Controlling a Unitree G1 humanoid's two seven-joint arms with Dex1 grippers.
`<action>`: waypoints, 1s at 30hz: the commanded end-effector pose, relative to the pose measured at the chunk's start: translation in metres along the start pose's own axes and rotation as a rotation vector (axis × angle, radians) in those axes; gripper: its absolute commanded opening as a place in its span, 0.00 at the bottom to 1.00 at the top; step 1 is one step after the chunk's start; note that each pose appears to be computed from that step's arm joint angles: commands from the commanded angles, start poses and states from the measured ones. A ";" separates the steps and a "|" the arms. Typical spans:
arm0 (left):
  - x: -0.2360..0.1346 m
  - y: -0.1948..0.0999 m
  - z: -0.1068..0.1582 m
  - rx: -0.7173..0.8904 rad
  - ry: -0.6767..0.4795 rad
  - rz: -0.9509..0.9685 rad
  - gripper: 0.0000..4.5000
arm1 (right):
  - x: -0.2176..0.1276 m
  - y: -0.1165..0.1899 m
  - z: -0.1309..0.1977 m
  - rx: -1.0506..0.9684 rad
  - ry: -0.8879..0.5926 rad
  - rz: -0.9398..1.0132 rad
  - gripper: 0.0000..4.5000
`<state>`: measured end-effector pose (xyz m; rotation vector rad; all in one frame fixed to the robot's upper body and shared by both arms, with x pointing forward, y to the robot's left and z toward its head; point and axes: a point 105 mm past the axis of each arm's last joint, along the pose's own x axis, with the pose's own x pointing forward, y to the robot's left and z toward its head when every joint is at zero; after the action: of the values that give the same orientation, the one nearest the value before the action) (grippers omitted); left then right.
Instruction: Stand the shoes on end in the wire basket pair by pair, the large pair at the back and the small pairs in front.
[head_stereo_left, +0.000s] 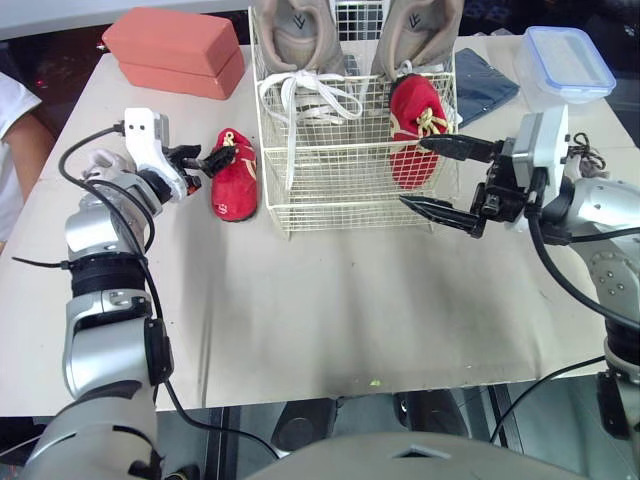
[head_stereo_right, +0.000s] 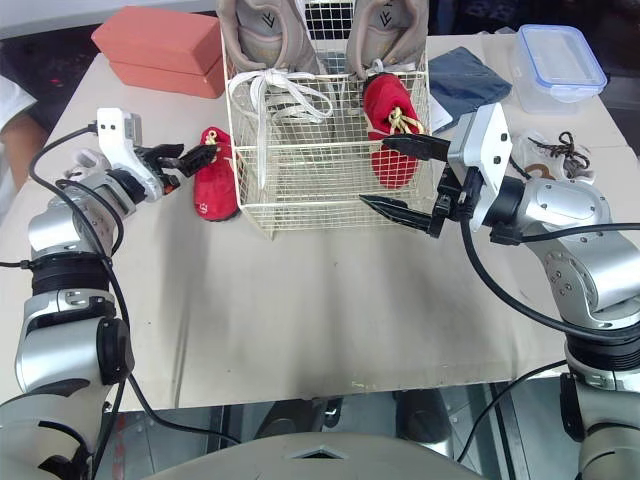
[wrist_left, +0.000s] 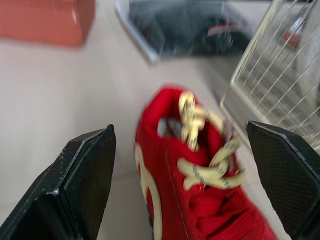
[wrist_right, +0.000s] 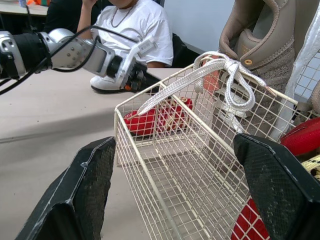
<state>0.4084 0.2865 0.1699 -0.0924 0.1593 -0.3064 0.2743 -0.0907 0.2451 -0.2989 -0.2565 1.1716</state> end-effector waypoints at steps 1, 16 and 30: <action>0.000 0.008 0.004 0.009 0.009 0.036 1.00 | 0.001 0.005 0.013 -0.048 -0.045 -0.001 0.82; -0.002 0.003 -0.003 -0.005 0.001 0.020 0.25 | 0.002 0.003 0.012 -0.044 -0.048 -0.008 0.85; -0.030 -0.020 0.058 0.198 -0.357 0.045 0.01 | 0.002 -0.004 0.014 -0.062 -0.070 -0.021 0.85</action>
<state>0.3937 0.2800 0.1931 0.0083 -0.0504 -0.2663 0.2781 -0.0881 0.2443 -0.2854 -0.2808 1.1598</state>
